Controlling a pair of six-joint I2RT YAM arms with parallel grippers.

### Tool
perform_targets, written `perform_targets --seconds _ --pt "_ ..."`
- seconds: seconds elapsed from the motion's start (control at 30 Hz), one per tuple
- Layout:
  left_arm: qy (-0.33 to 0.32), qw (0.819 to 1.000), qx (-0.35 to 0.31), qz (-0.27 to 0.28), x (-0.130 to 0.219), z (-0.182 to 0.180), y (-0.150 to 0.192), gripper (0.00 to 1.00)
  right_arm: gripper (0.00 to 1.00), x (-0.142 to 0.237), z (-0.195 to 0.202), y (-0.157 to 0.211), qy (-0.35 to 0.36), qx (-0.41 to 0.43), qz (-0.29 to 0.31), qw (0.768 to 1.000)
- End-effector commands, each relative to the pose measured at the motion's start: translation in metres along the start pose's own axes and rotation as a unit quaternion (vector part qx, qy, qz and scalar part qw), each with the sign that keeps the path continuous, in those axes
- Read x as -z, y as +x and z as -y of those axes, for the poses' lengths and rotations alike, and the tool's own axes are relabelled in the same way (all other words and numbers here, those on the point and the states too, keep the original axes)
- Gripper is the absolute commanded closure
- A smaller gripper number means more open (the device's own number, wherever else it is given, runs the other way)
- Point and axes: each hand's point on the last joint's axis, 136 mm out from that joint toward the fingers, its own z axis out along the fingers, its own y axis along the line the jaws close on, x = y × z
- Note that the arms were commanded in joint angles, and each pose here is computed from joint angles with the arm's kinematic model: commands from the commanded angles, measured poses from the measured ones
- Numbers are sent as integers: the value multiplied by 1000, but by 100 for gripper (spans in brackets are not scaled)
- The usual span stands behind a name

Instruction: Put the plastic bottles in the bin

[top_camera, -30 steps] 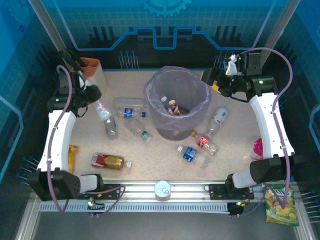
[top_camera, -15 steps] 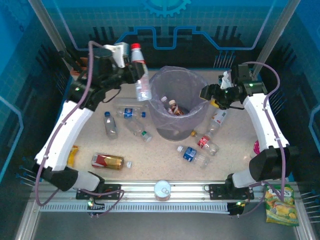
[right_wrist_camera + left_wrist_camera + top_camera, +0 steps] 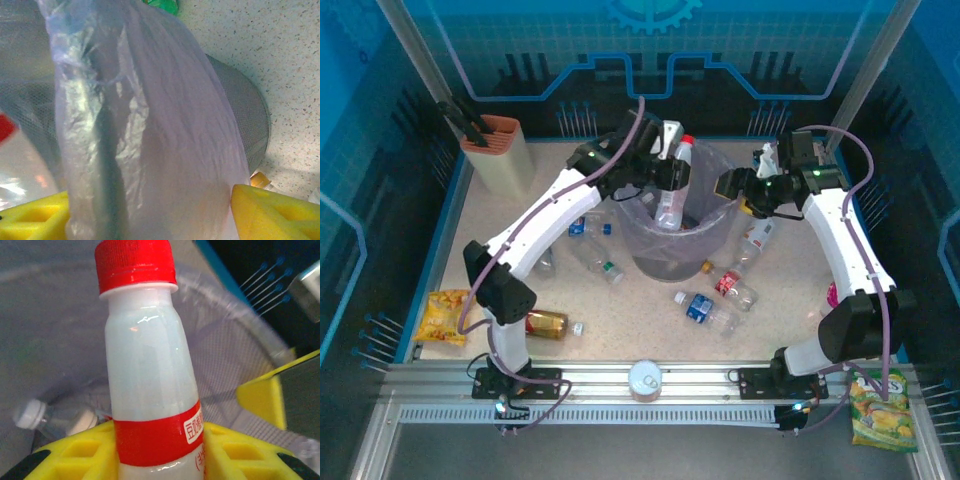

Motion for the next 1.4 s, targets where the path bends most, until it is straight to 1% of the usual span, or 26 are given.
perform_targets --seconds 0.0,0.1,0.17,0.27,0.33,0.37,0.5,0.57,0.67,0.77,0.87,1.0,1.1,1.23,1.3,1.37 --pt "-3 999 -6 -43 -7 -3 27 62 28 -3 -6 0 -13 3 3 1000" --pt "-4 998 7 -67 -21 -7 47 58 28 -7 -7 -2 -14 4 1 1000" --pt "-4 997 17 -76 -27 -10 55 56 27 -8 -7 -3 -13 3 2 1000" --pt "-3 997 18 -72 -24 -9 53 53 25 -5 -10 -7 -16 6 10 1000" --pt "-2 997 12 -71 -21 -7 50 47 22 1 -12 -11 -12 10 21 1000" --pt "-3 997 10 -71 -21 -7 49 41 21 7 -12 -15 -10 13 33 999" --pt "-7 997 4 -72 -19 -8 49 26 15 37 -8 -28 -9 -1 83 997" --pt "-7 997 2 -71 -18 -8 48 25 12 50 2 -32 -2 -12 101 995" --pt "-2 998 -2 -60 -14 -4 41 21 8 63 29 -32 27 -43 114 992" --pt "4 999 -6 -49 -6 2 32 20 7 63 60 -27 54 -77 115 989" --pt "12 999 -15 -30 8 9 20 17 3 53 90 -20 97 -101 109 984" --pt "21 999 -30 7 33 19 1 13 2 22 130 -7 148 -116 69 980" --pt "8 999 -43 27 47 19 -9 10 1 0 141 1 166 -121 43 978" --pt "-8 997 -49 53 68 17 -19 8 1 -25 164 0 207 -125 32 970" --pt "-10 997 -44 67 86 14 -24 7 1 -38 175 -2 216 -131 21 967" --pt "-18 996 -28 79 104 3 -26 6 2 -50 182 -5 220 -137 15 966"
